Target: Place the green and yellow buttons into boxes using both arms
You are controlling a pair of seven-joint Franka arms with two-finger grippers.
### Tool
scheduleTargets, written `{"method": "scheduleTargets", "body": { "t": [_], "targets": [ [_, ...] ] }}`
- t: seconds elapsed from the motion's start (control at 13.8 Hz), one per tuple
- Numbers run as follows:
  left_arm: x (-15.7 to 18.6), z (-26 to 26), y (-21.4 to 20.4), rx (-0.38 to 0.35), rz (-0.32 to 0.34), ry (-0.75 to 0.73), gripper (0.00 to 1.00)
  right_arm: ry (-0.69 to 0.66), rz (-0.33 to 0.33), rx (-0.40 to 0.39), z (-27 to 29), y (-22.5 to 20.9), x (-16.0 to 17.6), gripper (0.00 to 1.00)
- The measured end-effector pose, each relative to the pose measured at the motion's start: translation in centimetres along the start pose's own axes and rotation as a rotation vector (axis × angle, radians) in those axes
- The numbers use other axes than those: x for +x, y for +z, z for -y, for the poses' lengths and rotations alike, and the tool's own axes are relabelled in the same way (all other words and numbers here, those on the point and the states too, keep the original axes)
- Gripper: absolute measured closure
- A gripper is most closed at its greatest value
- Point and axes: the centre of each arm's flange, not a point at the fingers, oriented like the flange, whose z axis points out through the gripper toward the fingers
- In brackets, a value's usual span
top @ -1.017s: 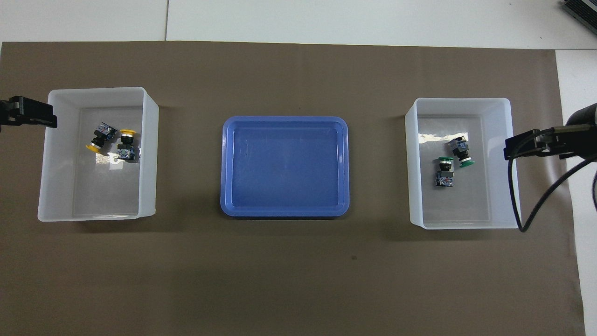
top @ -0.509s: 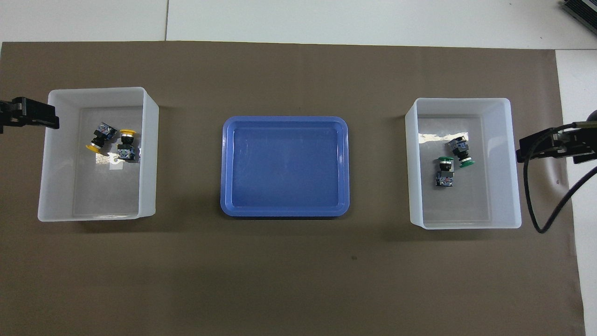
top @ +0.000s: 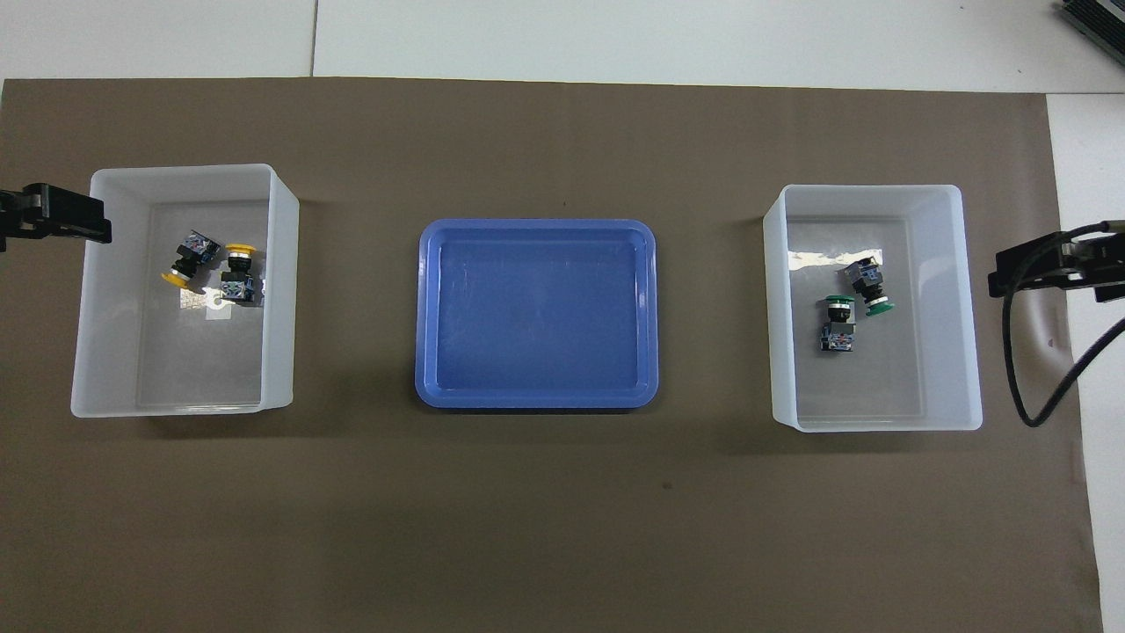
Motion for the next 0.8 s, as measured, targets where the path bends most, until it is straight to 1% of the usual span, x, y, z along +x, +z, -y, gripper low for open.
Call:
{"method": "scheduleTargets", "body": {
  "t": [0.29, 0.8],
  "targets": [
    [0.0, 0.0, 0.0, 0.0, 0.0, 0.0, 0.0, -0.004, 0.011, 0.0, 0.24, 0.61, -0.3, 0.0],
    [-0.02, -0.14, 0.01, 0.0, 0.001, 0.002, 0.0, -0.011, 0.01, 0.002, 0.65, 0.45, -0.99, 0.0]
  ]
}}
